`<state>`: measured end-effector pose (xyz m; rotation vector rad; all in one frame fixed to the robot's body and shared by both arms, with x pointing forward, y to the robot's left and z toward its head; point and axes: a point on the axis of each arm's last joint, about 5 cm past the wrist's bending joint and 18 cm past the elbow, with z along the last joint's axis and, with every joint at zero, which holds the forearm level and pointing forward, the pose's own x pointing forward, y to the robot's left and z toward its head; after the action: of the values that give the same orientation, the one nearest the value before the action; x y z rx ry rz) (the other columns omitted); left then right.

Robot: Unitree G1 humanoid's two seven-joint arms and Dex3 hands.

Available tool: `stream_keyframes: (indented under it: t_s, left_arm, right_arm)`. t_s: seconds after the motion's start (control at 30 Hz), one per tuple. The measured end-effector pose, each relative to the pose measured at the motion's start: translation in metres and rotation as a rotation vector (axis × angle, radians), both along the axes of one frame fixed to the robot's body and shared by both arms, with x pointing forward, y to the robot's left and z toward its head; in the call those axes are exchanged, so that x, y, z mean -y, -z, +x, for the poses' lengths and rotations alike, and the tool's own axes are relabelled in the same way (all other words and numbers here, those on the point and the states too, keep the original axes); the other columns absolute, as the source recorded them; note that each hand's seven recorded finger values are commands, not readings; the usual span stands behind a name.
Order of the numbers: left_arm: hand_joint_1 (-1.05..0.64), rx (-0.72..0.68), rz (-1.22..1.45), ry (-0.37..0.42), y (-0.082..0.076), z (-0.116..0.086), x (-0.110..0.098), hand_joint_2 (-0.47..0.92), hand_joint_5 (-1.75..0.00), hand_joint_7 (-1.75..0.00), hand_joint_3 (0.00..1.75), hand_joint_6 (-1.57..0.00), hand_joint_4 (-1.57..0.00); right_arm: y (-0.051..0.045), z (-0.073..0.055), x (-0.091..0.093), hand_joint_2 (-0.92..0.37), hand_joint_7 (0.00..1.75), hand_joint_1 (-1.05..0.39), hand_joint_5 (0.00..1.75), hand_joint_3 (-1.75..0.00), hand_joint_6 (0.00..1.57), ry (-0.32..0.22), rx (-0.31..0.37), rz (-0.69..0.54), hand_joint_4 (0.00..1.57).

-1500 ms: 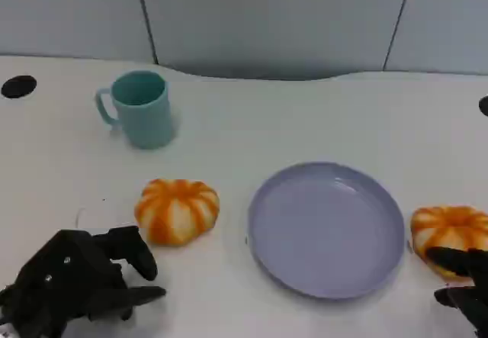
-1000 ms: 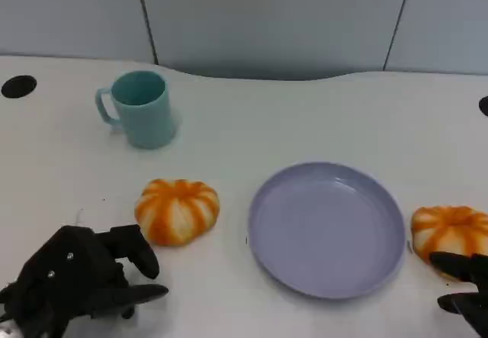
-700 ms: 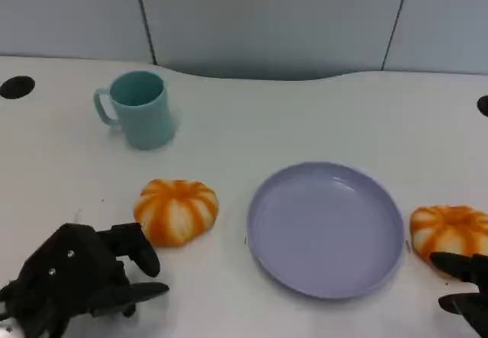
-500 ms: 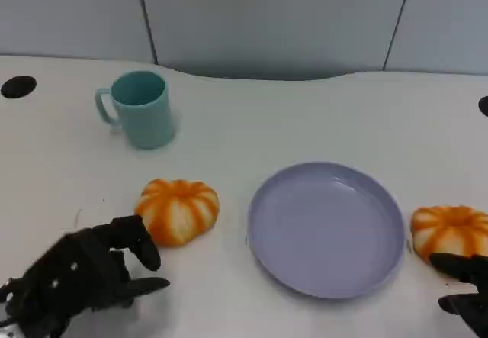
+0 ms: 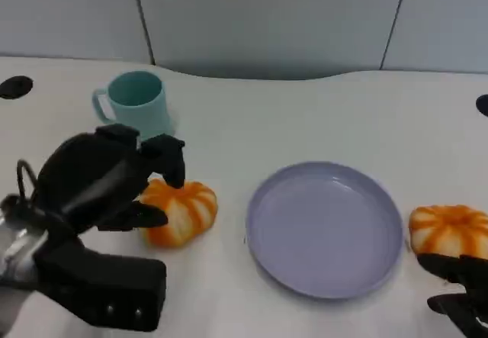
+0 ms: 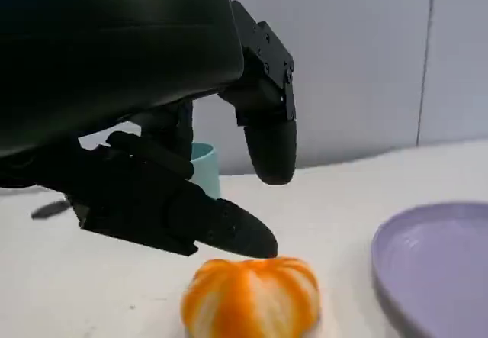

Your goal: Grasp the bread from the table and place it into the plate.

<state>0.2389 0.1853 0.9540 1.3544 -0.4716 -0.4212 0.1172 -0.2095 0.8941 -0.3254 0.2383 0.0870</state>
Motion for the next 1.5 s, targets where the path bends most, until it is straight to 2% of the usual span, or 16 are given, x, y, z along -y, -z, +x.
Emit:
stream_keyframes:
  t_s: [0.03,0.13,0.2,0.27,0.37,0.57,0.7,0.9,1.1,1.2,1.33,1.5]
  left_arm:
    - [-0.8,0.004,0.031,0.01,-0.004,0.003,0.0,0.92,-0.95,-0.15,0.0,-0.62,-0.28]
    - [-0.84,-0.008,0.113,0.032,-0.011,0.011,0.006,0.92,-0.76,-0.02,0.0,-0.54,-0.24]
    - [-0.86,-0.036,0.16,0.051,-0.012,0.016,0.011,0.92,-0.72,-0.01,0.01,-0.48,-0.21]
    - [-0.88,-0.072,0.198,0.068,-0.014,0.021,0.015,0.92,-0.63,0.0,0.02,-0.35,-0.1]
    - [-0.9,-0.182,0.275,0.085,-0.017,0.028,0.02,0.92,-0.51,0.0,0.03,-0.24,-0.02]
    - [-0.98,-0.435,0.321,0.069,-0.016,0.048,0.03,0.92,-0.18,-0.01,0.07,-0.14,0.0]
    - [-0.99,-0.542,0.333,0.039,-0.012,0.059,0.039,0.92,-0.13,-0.01,0.07,-0.14,0.0]
    - [-0.99,-0.642,0.354,-0.012,0.008,0.069,0.057,0.92,-0.07,0.0,0.06,-0.13,0.0]
    - [-0.91,-0.645,0.364,-0.057,0.032,0.072,0.071,0.92,-0.06,-0.01,0.04,-0.15,-0.01]
    - [-0.89,-0.66,0.338,-0.097,0.042,0.075,0.072,0.92,-0.06,-0.02,0.04,-0.17,-0.02]
    - [-0.81,-0.664,0.332,-0.112,0.045,0.079,0.073,0.92,-0.08,-0.04,0.05,-0.22,-0.06]
    - [-0.69,-0.659,0.301,-0.14,0.05,0.082,0.07,0.89,-0.11,-0.06,0.03,-0.32,-0.13]
  right_arm:
    - [-0.0001,0.0,0.0,-0.92,0.01,-0.41,0.5,-0.38,0.69,0.001,0.0,0.002,0.56]
    - [-0.0001,0.001,-0.001,-0.92,0.01,-0.41,0.52,-0.38,0.7,0.0,0.004,0.0,0.58]
    - [-0.0003,0.001,-0.002,-0.92,0.01,-0.41,0.52,-0.38,0.7,-0.004,0.014,-0.005,0.58]
    - [-0.0002,0.0,-0.002,-0.92,0.01,-0.42,0.53,-0.38,0.71,-0.006,0.017,-0.008,0.59]
    - [0.0,0.0,-0.002,-0.92,0.01,-0.42,0.53,-0.38,0.7,-0.007,0.023,-0.01,0.58]
    - [0.0003,-0.002,-0.002,-0.92,0.01,-0.41,0.53,-0.39,0.7,-0.004,0.018,-0.008,0.56]
    - [0.0002,-0.002,-0.002,-0.92,0.01,-0.41,0.53,-0.39,0.7,-0.004,0.018,-0.01,0.56]
    - [-0.0004,-0.002,-0.001,-0.92,0.0,-0.42,0.53,-0.39,0.69,-0.003,0.02,-0.007,0.54]
    - [0.0003,-0.005,0.001,-0.92,0.0,-0.41,0.55,-0.39,0.68,0.0,0.014,0.004,0.55]
    - [0.0001,-0.008,0.002,-0.92,0.0,-0.39,0.56,-0.39,0.69,0.002,0.019,0.01,0.55]
    - [-0.0002,-0.01,0.004,-0.92,0.0,-0.39,0.59,-0.41,0.69,0.012,0.02,0.011,0.54]
    - [-0.0051,-0.011,0.003,-0.92,0.0,-0.4,0.68,-0.42,0.68,0.007,0.043,0.01,0.48]
